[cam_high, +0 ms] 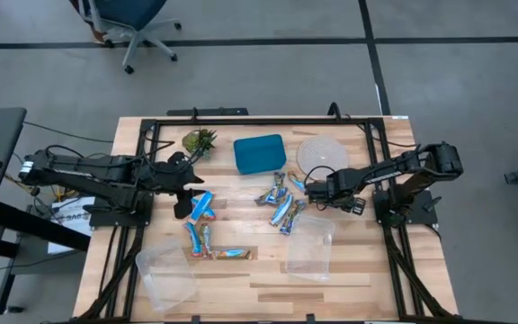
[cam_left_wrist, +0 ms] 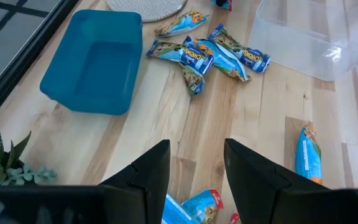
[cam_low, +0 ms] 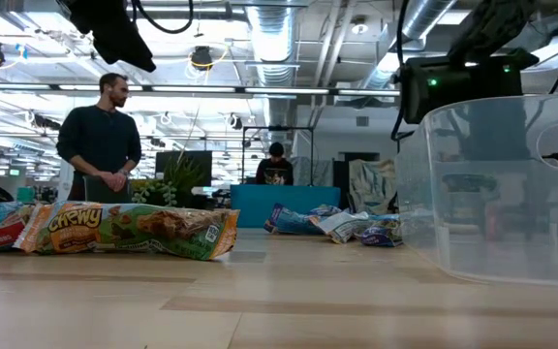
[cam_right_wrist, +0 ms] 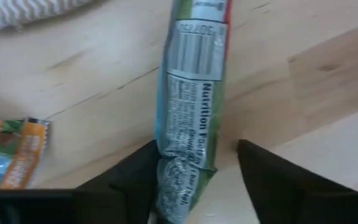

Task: Pick and place Granola Bars by type
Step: Put the red granola bar into the blue bin

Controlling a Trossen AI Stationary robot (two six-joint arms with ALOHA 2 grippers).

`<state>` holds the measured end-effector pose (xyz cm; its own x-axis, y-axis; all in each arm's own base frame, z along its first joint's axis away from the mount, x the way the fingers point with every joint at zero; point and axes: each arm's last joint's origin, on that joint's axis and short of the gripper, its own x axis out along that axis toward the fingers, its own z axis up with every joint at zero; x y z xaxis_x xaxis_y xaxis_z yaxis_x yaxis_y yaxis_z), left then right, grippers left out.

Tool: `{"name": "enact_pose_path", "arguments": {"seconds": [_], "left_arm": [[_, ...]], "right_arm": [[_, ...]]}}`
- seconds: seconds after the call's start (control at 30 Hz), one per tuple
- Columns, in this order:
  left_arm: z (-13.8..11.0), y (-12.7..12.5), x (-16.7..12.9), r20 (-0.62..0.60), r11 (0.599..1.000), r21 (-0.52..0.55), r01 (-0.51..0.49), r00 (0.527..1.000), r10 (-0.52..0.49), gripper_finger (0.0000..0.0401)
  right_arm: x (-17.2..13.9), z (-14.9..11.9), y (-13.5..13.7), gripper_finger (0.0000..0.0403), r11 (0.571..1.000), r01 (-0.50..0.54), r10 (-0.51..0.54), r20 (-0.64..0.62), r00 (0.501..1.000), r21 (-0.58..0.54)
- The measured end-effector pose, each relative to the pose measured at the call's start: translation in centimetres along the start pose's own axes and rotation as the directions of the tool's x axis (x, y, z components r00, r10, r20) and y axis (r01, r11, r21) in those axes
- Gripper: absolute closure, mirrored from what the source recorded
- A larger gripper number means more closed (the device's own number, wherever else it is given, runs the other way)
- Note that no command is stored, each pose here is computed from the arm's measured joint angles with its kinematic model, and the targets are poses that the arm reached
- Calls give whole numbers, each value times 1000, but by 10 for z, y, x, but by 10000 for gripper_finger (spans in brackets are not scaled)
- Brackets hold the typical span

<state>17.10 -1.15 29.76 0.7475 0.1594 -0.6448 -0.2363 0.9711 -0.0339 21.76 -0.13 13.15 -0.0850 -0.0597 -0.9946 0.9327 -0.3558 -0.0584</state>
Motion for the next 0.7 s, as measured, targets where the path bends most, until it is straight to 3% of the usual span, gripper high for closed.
{"name": "enact_pose_path", "arguments": {"seconds": [0.23, 0.33, 0.57, 0.7], "left_arm": [[0, 0, 0, 5, 1000, -1, -10, 1000, 10, 257], [0, 1, 0, 10, 999, -17, -32, 999, 32, 257], [4, 2, 0, 51, 993, -89, -73, 996, 78, 257], [8, 4, 0, 105, 981, -160, -109, 986, 127, 257]], "right_arm": [[-1, -2, 1, 325, 1000, -15, 15, 14, 1000, -8], [-3, -4, 3, 359, 999, -28, 29, 36, 999, -23], [-24, -2, 21, 368, 977, -126, 141, 81, 987, -170], [-50, 6, 44, 362, 924, -199, 239, 86, 967, -325]]}}
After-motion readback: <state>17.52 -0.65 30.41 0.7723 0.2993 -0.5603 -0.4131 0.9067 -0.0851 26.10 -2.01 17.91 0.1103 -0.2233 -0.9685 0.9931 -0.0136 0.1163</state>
